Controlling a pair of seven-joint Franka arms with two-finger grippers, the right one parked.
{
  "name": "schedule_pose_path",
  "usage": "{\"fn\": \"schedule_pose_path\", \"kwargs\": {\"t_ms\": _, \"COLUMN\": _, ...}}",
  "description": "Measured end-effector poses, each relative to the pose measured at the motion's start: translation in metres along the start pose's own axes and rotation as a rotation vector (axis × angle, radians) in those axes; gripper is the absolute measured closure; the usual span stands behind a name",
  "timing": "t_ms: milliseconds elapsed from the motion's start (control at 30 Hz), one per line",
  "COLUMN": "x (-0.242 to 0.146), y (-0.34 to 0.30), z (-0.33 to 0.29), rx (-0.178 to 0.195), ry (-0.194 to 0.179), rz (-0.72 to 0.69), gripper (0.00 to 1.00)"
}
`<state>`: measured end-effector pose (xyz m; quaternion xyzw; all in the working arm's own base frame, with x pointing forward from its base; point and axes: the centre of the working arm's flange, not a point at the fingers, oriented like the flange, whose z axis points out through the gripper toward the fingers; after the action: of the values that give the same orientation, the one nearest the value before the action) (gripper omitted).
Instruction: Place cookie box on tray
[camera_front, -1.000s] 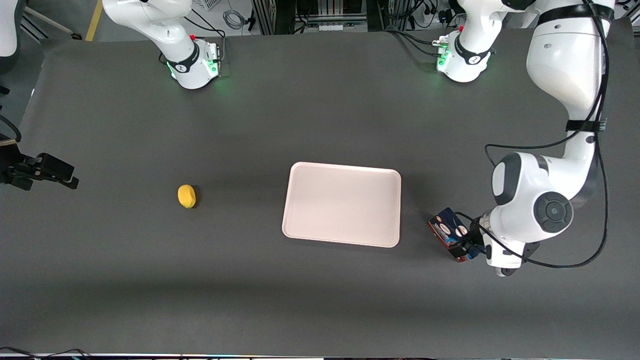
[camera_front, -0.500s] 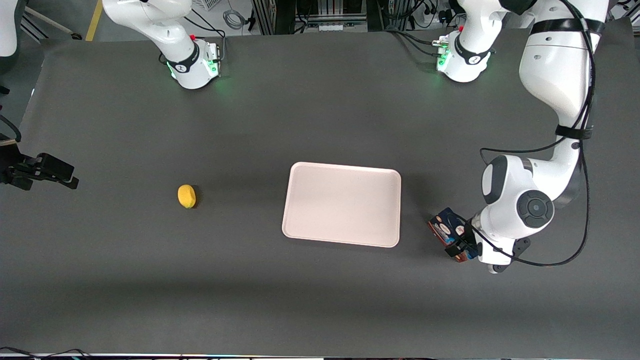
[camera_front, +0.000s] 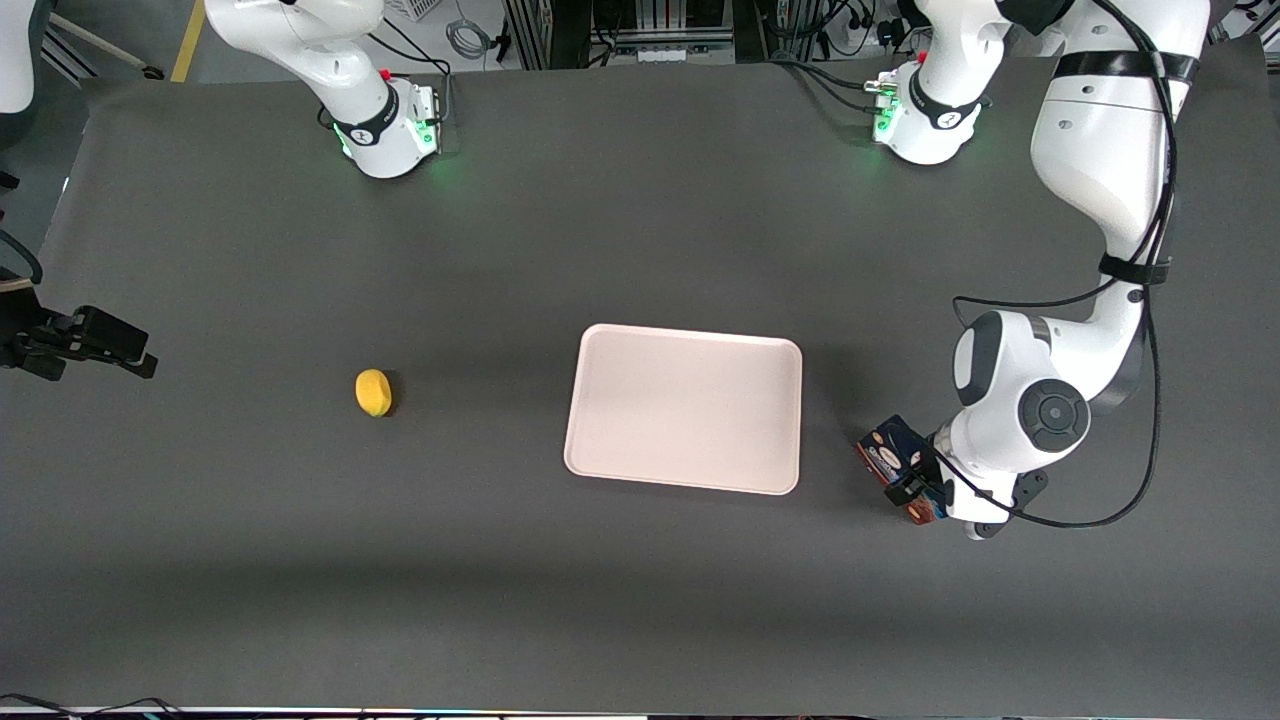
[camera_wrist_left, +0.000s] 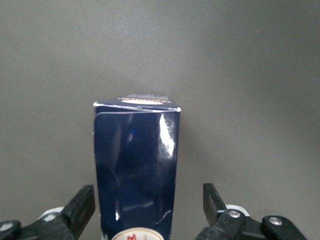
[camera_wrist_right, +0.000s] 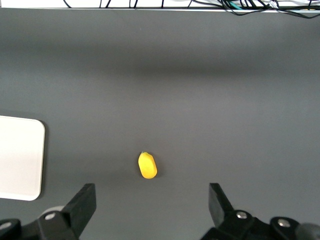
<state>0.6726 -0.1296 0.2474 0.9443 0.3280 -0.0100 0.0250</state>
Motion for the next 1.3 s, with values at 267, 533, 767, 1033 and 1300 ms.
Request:
{"fn": "schedule_pose_path", "kwargs": {"t_ms": 267, "x": 0.0, "y": 0.0, "z": 0.0, "rx": 0.0, "ry": 0.0, "rz": 0.0, "gripper": 0.52}}
{"fn": "schedule_pose_path", "kwargs": {"t_ms": 533, "x": 0.001, "y": 0.001, "z": -0.003, "rx": -0.005, "ry": 0.005, "rz": 0.001, "gripper": 0.67}}
{"fn": "schedule_pose_path", "kwargs": {"t_ms": 767, "x": 0.005, "y": 0.005, "z": -0.013, "rx": -0.015, "ry": 0.017, "rz": 0.007, "gripper": 0.69}}
{"fn": "schedule_pose_path", "kwargs": {"t_ms": 1033, "x": 0.013, "y": 0.016, "z": -0.062, "rx": -0.019, "ry": 0.028, "rz": 0.131, "gripper": 0.73}}
{"fn": "schedule_pose_path", "kwargs": {"t_ms": 1300, "x": 0.011, "y": 0.035, "z": -0.142, "rx": -0.035, "ry": 0.067, "rz": 0.331, "gripper": 0.77}}
